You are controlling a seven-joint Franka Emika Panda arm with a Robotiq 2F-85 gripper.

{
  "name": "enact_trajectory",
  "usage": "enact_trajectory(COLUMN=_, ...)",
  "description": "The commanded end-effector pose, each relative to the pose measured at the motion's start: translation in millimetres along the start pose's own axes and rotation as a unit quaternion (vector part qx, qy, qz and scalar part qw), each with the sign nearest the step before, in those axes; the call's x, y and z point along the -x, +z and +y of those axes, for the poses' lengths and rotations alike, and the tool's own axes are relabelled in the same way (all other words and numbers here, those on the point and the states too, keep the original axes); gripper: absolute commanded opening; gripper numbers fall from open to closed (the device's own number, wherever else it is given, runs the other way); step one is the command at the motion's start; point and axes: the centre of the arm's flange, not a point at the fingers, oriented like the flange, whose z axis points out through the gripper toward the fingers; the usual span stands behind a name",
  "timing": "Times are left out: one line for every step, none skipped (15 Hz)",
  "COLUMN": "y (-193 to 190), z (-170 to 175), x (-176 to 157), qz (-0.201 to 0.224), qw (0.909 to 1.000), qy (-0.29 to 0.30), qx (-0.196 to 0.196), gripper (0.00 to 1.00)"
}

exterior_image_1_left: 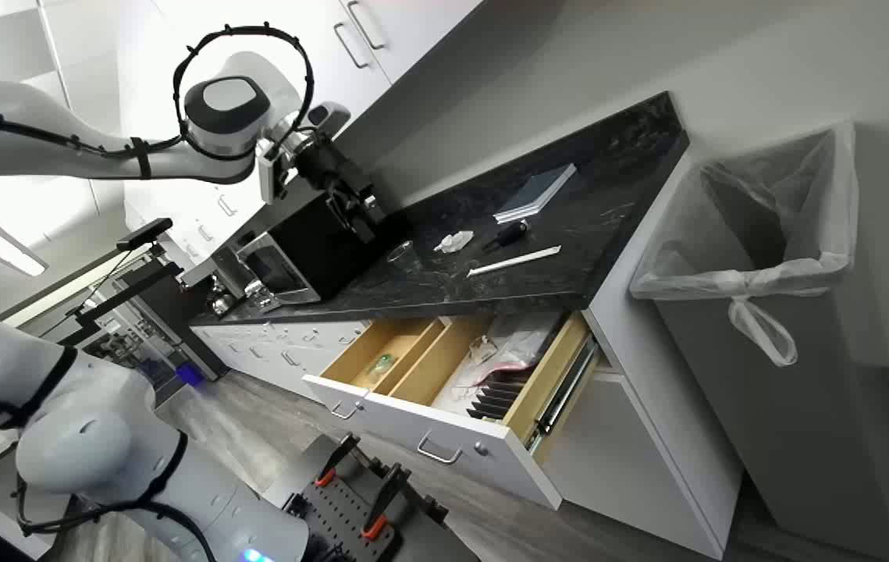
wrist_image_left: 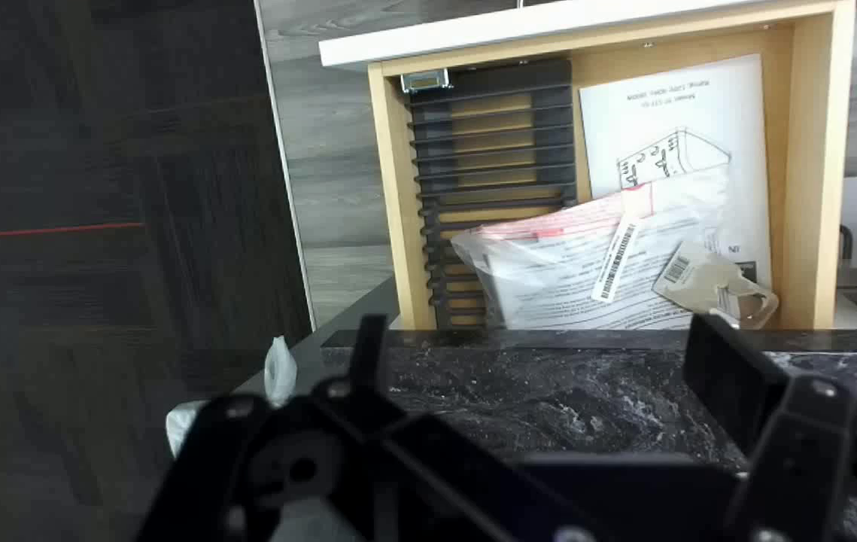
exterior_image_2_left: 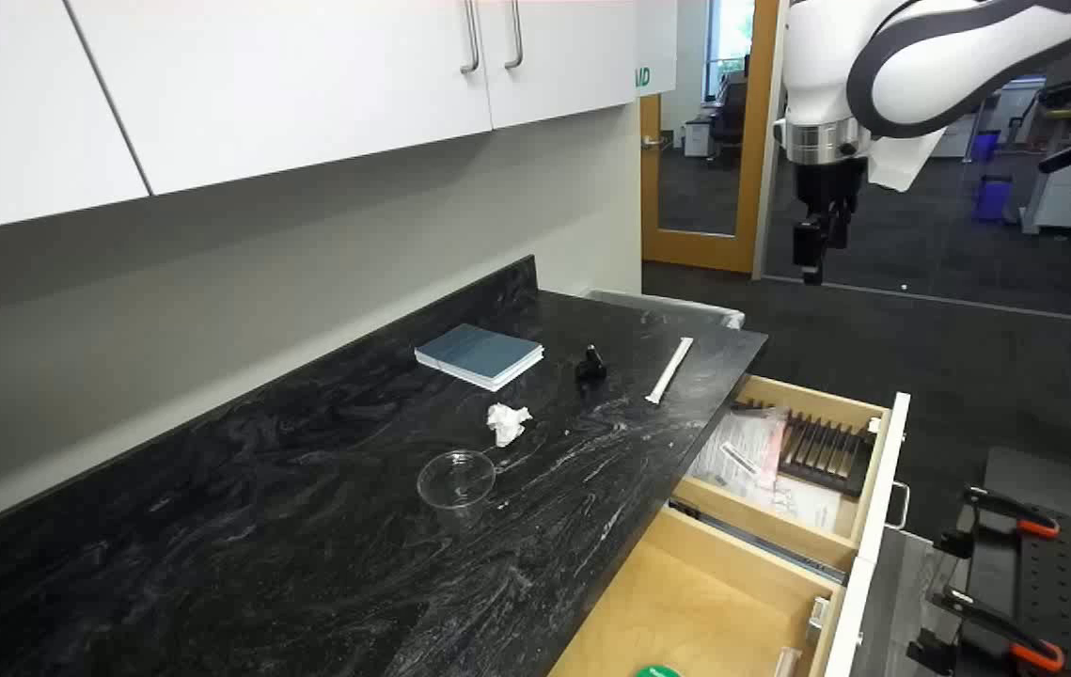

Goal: Pick up the tape from the drawer and put it on the countertop.

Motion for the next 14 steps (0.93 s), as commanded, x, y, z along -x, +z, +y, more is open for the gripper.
enact_trajectory(y=0, z=0, x=0, qz=0.0, qw=1.0, qy=0.0, qx=0.0, gripper=1.0)
enact_trajectory(y=0, z=0, x=0, qz=0.0, qw=1.0, qy=0.0, qx=0.0, gripper=1.0)
enact_trajectory(y=0, z=0, x=0, qz=0.0, qw=1.0, qy=0.0, qx=0.0, gripper=1.0)
enact_trajectory(y=0, z=0, x=0, qz=0.0, qw=1.0, qy=0.0, qx=0.0, gripper=1.0)
enact_trajectory(y=0, z=0, x=0, qz=0.0, qw=1.0, qy=0.0, qx=0.0, gripper=1.0)
enact_trajectory(y=0, z=0, x=0, qz=0.0, qw=1.0, qy=0.0, qx=0.0, gripper=1.0)
enact_trajectory(y=0, z=0, x=0, qz=0.0, qw=1.0, qy=0.0, qx=0.0, gripper=1.0)
enact_trajectory(y=0, z=0, x=0, qz=0.0, qw=1.0, qy=0.0, qx=0.0, gripper=1.0)
enact_trajectory(y=0, z=0, x=0, qz=0.0, qw=1.0, qy=0.0, qx=0.0, gripper=1.0)
enact_trajectory(y=0, z=0, x=0, qz=0.0, qw=1.0, qy=0.0, qx=0.0, gripper=1.0)
enact_trajectory(y=-3, z=-7, x=0, qz=0.004, qw=1.0, qy=0.0, qx=0.004, gripper=1.0)
enact_trajectory(y=-10, z=-22, x=3, qz=0.008, qw=0.9998, qy=-0.016, qx=-0.001, gripper=1.0)
enact_trajectory(y=-17, z=-39, x=6, qz=0.016, qw=0.9996, qy=-0.024, qx=-0.002, gripper=1.0)
enact_trajectory(y=-24, z=-60, x=10, qz=0.028, qw=0.999, qy=-0.032, qx=-0.012, gripper=1.0)
